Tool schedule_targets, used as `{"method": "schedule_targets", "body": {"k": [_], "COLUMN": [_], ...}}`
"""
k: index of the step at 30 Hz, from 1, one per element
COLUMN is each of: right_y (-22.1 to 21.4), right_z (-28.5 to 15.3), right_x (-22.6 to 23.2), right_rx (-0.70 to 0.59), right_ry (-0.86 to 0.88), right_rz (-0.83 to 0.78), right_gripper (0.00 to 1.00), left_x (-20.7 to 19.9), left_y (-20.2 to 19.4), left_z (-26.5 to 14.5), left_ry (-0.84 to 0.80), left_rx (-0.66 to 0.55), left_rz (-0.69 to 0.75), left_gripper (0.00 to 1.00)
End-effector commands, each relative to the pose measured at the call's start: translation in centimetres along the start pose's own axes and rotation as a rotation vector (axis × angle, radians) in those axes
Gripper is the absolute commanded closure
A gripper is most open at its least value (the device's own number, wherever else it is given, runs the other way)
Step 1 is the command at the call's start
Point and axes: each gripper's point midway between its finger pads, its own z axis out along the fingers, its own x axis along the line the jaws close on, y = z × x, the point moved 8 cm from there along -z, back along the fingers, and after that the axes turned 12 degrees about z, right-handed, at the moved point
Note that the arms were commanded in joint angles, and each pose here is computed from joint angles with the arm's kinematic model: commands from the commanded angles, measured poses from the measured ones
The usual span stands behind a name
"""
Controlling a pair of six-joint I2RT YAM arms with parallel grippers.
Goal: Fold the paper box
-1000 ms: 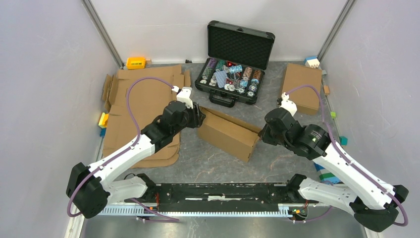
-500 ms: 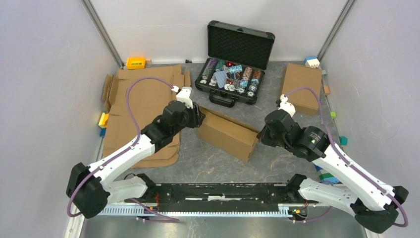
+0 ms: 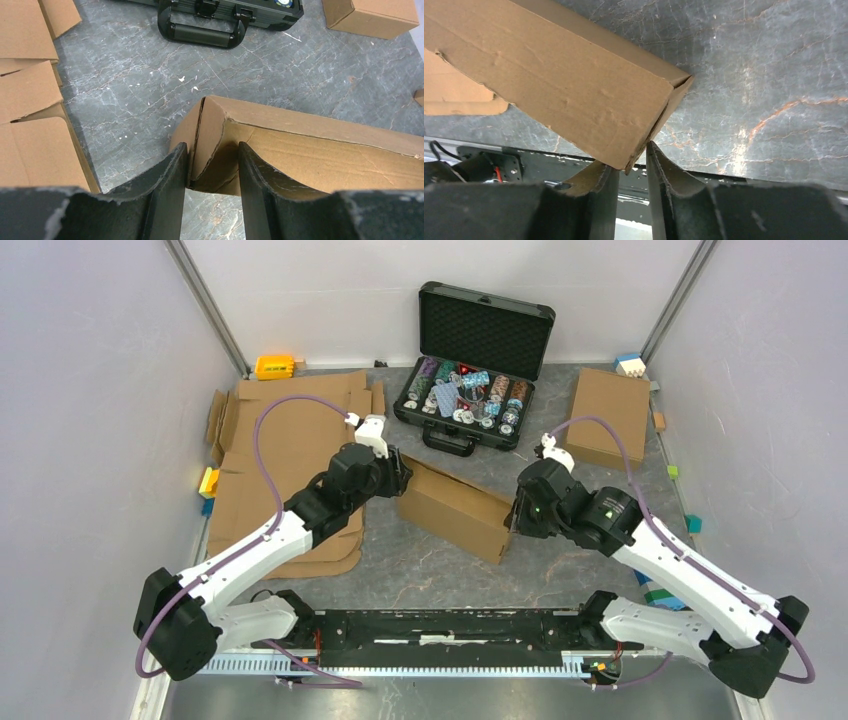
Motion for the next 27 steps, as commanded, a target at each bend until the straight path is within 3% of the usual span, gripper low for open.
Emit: {"method": "schedule_targets", "body": {"k": [1, 13, 18, 27], "right_y": [0.3, 1.3, 1.9, 2.2], "right_z": [-0.4, -2.8, -3.4, -3.7], "right_x": [0.6, 1.2, 1.1, 1.8], "right_rx": [0.013, 0.011, -0.008, 0.019], "right_ry": [0.002, 0.166, 0.184, 0.246], "right_rz": [-0.049, -0.351, -0.456, -0.612], "right_gripper": [0.65, 0.41, 0.21, 0.12], "left_x": [-0.2, -0.1, -0.3, -0.7], "left_y": [-1.1, -0.4, 0.1, 1.2], "left_z": [-0.5, -2.6, -3.6, -4.6], "left_ry": [-0.023, -0.035, -0.055, -0.094], "left_rx": [0.067, 0.126, 0.157, 0.161], "left_rz": [0.033, 0.047, 0.065, 0.073], "left_gripper": [0.52, 0.40, 0.29, 0.28]}}
